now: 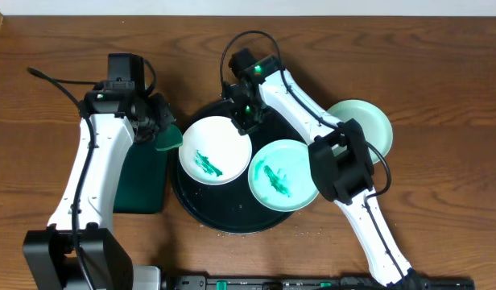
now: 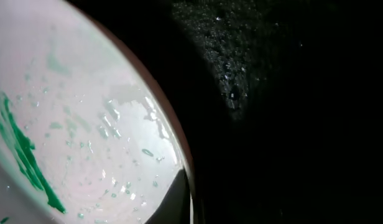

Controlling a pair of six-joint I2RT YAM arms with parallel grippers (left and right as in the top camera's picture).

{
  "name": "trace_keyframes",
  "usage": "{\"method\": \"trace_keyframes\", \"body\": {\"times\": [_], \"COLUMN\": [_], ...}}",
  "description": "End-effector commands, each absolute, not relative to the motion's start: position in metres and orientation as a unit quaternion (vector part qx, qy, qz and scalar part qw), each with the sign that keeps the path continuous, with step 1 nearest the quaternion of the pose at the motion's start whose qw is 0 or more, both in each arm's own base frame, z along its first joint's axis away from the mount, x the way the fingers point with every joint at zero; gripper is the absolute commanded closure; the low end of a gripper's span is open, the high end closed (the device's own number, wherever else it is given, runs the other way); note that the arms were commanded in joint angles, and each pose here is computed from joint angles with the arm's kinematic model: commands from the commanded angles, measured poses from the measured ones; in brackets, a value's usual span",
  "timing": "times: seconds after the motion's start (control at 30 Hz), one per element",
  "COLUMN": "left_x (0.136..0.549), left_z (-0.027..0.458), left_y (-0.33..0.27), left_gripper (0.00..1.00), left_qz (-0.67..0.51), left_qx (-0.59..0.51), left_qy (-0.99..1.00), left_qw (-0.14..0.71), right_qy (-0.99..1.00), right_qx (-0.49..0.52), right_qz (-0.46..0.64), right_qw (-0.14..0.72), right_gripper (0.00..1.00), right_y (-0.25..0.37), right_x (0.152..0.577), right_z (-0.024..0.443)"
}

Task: Clean dirty plates on tray and stack at the side
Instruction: 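Bring the sponge onto the white plate and scrub with the left gripper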

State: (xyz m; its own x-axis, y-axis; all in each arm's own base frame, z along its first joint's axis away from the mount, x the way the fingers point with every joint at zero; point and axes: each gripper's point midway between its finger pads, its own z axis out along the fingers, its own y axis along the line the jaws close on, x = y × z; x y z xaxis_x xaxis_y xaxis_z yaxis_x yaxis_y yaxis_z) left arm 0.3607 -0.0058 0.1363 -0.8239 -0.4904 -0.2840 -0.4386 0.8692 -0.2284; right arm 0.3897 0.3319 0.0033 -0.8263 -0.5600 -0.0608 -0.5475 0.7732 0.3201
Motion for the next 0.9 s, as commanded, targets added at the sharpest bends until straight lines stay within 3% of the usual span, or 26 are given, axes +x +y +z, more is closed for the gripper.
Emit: {"method": "trace_keyframes", "body": {"times": [0.0,0.33,0.8,0.87], "left_x": [0.359,0.359,0.376,0.369], "left_z": [0.134,0.119,0.077,0.065], "left_y": [-0.007,-0.036,-0.071,-0.063], "left_gripper": [0.93,0.93,0.93,0.93], "left_qz": [-0.072,-0.073,-0.073,-0.029], "left_qx": [-0.246,-0.209,-0.171,-0.208], "left_qy": [0.952,0.964,0.975,0.972], "left_qw": [0.166,0.145,0.124,0.109], "right_qy": [-0.973,-0.996,-0.997,-0.997], "right_qx": [0.213,0.087,0.05,0.048], "right_qz": [-0.082,-0.023,-0.045,-0.045], "right_qw": [0.025,0.006,0.042,0.045], "right_gripper": [0.99,0.99,0.99,0.99], "right_y": [0.316,0.281,0.262,0.259], "right_x": [0.391,0.413,0.412,0.411], "right_z": [-0.02,-0.025,-0.031,-0.032]}}
